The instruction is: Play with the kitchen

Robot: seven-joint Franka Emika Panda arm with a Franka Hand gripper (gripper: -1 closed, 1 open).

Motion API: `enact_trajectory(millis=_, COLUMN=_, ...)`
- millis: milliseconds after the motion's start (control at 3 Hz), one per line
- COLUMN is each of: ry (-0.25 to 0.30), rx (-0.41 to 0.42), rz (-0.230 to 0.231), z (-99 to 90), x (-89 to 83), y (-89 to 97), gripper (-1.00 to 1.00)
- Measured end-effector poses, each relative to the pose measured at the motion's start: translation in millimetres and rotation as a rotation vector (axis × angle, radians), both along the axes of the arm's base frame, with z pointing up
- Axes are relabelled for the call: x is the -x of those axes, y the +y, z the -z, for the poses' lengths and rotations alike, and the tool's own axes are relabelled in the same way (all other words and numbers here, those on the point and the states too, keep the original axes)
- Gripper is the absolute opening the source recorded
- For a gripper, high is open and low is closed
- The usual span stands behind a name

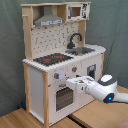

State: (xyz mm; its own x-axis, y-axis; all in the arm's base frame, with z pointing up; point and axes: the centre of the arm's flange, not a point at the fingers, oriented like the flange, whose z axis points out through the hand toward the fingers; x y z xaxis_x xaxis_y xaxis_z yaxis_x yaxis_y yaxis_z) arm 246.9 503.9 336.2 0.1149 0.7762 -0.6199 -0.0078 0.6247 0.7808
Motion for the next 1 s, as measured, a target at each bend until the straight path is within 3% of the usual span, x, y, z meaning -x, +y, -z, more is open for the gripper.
enact_trajectory(millis=1000, ry=0.043, rx=0.158, rz=-0.090, z=-0.6, x=-48.2, y=32.4, gripper=1.00)
